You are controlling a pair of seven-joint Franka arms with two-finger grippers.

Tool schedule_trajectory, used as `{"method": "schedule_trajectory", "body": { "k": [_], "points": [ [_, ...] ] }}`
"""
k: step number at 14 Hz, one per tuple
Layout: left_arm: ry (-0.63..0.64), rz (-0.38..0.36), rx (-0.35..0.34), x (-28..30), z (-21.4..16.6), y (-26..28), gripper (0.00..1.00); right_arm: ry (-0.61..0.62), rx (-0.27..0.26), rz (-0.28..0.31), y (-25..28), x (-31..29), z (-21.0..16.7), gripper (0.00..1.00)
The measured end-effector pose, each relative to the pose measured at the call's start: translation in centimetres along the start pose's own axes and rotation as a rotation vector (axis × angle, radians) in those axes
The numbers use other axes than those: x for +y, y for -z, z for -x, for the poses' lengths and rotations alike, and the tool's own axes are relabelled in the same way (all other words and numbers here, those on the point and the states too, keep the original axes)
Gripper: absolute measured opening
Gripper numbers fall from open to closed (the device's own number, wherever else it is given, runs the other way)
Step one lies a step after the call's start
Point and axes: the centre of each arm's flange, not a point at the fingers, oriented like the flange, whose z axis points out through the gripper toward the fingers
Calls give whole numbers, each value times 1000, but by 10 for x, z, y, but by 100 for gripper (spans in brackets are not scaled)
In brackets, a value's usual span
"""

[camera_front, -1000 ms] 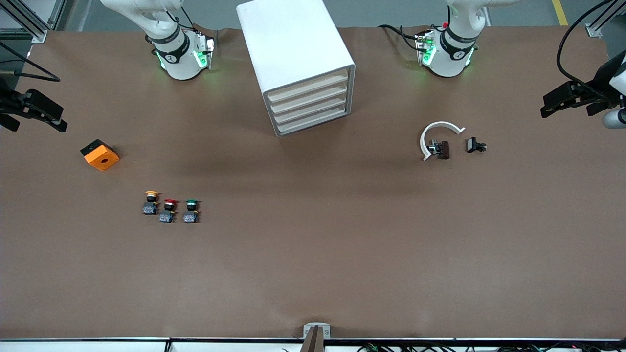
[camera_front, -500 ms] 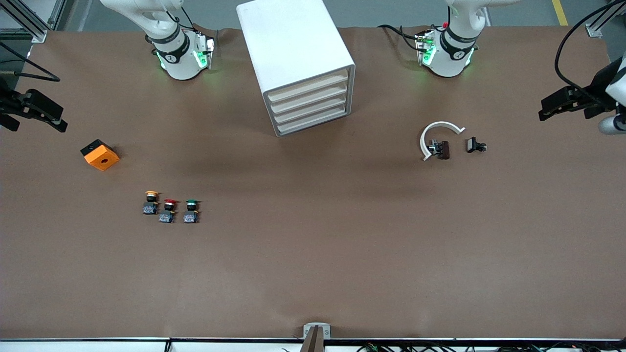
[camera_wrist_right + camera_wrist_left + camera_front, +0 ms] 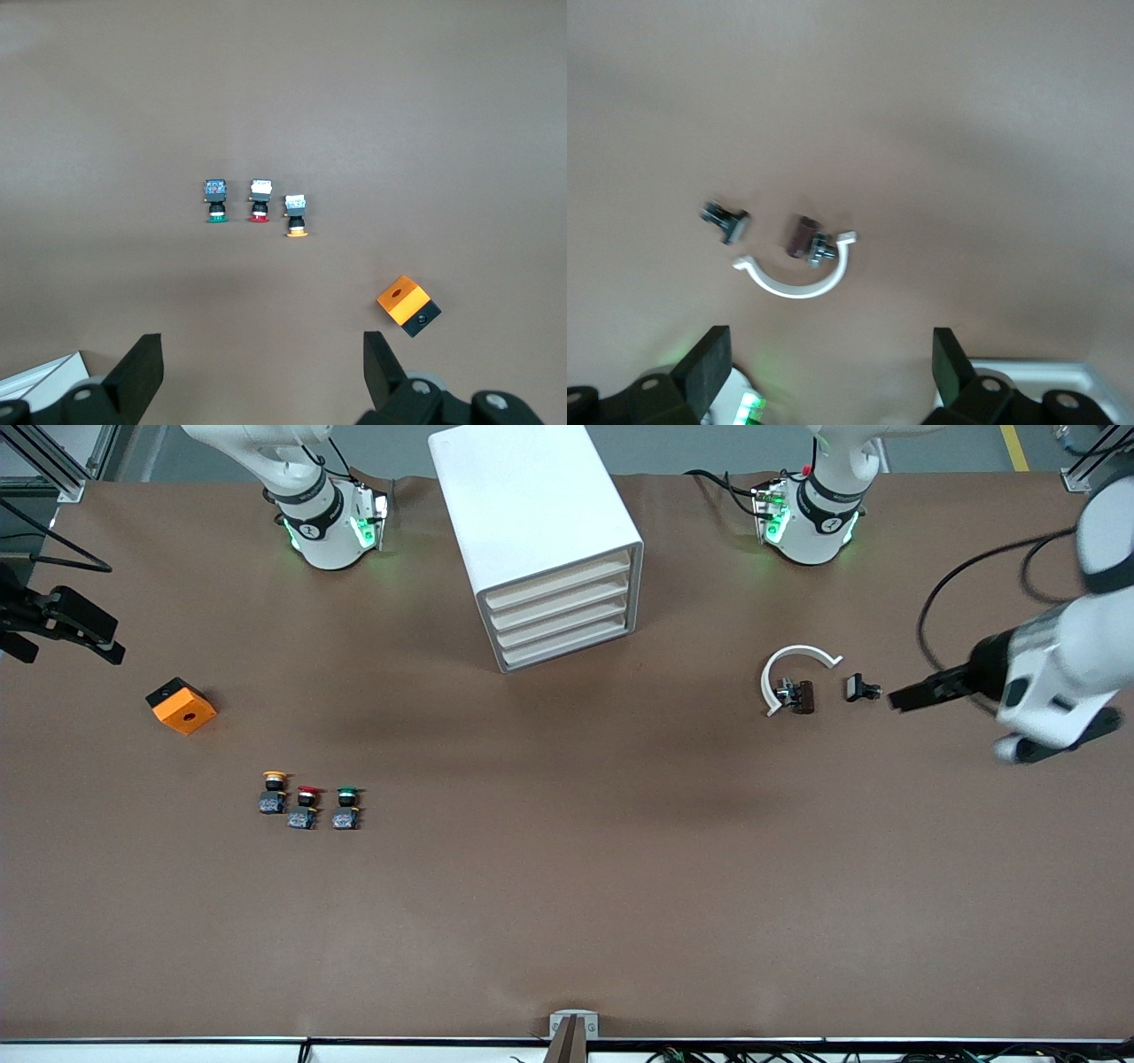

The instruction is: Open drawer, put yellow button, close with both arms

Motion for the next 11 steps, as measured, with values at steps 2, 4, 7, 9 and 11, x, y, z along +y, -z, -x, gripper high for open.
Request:
{"method": "schedule_trajectory", "body": {
  "k": [2, 4, 7, 9, 11],
  "points": [
    [138, -31, -51, 33, -9, -44, 100, 1, 0, 0, 0, 0, 0, 100],
    [293, -66, -110, 67, -7, -85, 100, 1, 1, 0, 0, 0, 0, 100],
    [586, -183, -162, 122, 10, -159, 100, 8, 20, -1, 1, -3, -2, 100],
    [796, -266, -152, 154, 24, -202, 100, 27, 15, -2, -2, -14, -4, 100],
    [979, -324, -178, 176, 35, -237, 100, 43, -8, -3, -15, -23, -10, 100]
  ]
}}
